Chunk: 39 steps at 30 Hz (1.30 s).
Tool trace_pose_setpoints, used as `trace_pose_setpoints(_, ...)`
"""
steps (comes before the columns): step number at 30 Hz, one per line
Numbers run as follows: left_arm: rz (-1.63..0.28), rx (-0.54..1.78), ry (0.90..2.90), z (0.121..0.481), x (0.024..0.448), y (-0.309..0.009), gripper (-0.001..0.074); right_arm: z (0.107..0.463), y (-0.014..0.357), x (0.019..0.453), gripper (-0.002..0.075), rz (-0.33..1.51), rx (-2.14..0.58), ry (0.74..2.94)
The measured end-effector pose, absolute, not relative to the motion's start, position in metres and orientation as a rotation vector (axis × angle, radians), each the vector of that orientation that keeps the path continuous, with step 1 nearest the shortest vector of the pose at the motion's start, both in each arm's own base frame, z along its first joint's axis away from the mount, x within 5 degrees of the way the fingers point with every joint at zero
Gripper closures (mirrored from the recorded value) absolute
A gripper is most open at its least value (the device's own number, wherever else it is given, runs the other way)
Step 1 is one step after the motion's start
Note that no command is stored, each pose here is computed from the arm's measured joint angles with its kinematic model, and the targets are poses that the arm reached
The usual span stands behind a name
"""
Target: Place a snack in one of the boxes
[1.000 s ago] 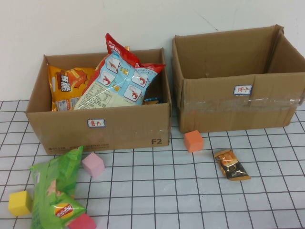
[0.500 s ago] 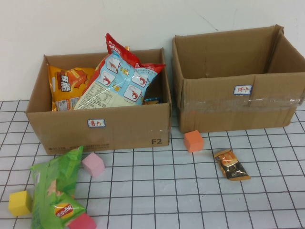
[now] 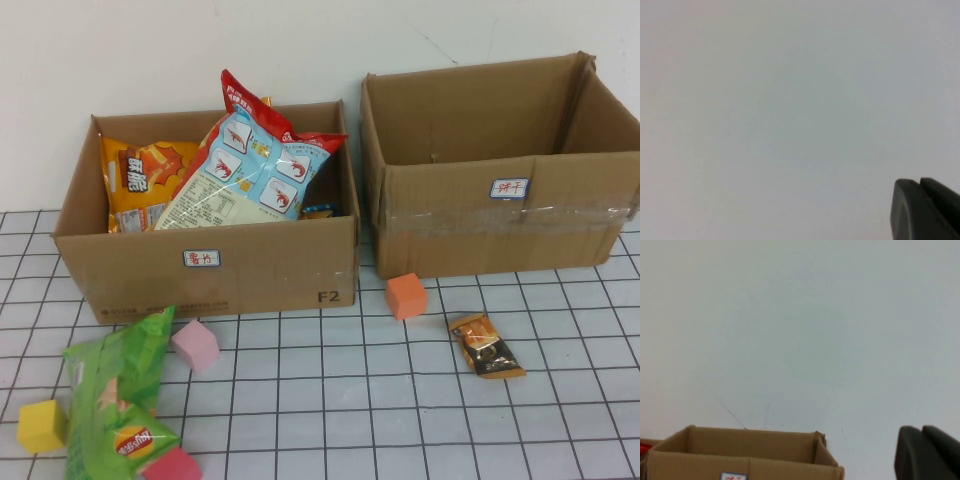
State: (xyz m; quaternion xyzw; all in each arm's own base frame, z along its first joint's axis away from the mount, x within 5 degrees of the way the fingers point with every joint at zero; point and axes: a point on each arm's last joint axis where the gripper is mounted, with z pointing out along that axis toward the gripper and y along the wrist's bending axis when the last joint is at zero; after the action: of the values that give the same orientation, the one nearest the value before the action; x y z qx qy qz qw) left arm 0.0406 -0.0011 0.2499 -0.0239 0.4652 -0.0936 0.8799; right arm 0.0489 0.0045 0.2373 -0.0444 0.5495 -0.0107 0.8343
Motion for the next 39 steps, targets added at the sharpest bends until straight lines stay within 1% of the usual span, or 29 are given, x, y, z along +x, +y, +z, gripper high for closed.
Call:
trace_pose_setpoints(2,-0.193,-0.058,0.985,0.249,0.041,0.000,0.0736,0.245,0.004,0.048,0.0727,-0.029,-0.092,1.193)
trace_pose_setpoints(5,-0.208,-0.063,1.113,0.258,0.043,-0.002,0.0736,0.269,0.002,0.042,0.0727,-0.044,-0.084,1.246)
trace_pose_setpoints(9,-0.213,-0.042,1.354,0.288,0.038,-0.004,0.0736,0.297,-0.001,0.031,0.0727,-0.065,-0.069,1.394)
trace_pose_setpoints(12,-0.202,-0.030,1.577,0.303,0.045,-0.006,0.0736,0.307,-0.002,0.035,0.0727,-0.101,-0.091,1.539)
trace_pose_setpoints(16,-0.214,-0.051,1.880,0.306,0.068,-0.010,0.0736,0.298,-0.003,0.056,0.0727,-0.150,-0.155,1.777)
trace_pose_setpoints(18,-0.234,-0.067,1.992,0.301,0.082,-0.012,0.0737,0.290,-0.002,0.066,0.0727,-0.150,-0.178,1.886)
trace_pose_setpoints(22,-0.263,-0.112,2.146,0.287,0.107,-0.016,0.0736,0.278,0.001,0.082,0.0727,-0.121,-0.215,2.034)
trace_pose_setpoints(25,-0.310,-0.175,2.243,0.275,0.125,-0.020,0.0736,0.272,0.003,0.091,0.0727,-0.077,-0.214,2.108)
trace_pose_setpoints(29,-0.327,-0.206,2.382,0.266,0.151,-0.024,0.0734,0.264,0.005,0.098,0.0727,-0.046,-0.217,2.196)
trace_pose_setpoints(32,-0.330,-0.205,2.478,0.271,0.177,-0.028,0.0685,0.260,0.005,0.100,0.0727,-0.039,-0.224,2.245)
trace_pose_setpoints(35,-0.314,-0.135,2.562,0.276,0.204,-0.032,0.0569,0.259,0.005,0.102,0.0727,-0.040,-0.227,2.257)
trace_pose_setpoints(37,-0.308,-0.074,2.598,0.278,0.221,-0.039,0.0479,0.259,0.005,0.103,0.0727,-0.040,-0.227,2.254)
trace_pose_setpoints(39,-0.296,-0.017,2.632,0.275,0.235,-0.047,0.0407,0.259,0.005,0.103,0.0727,-0.041,-0.225,2.243)
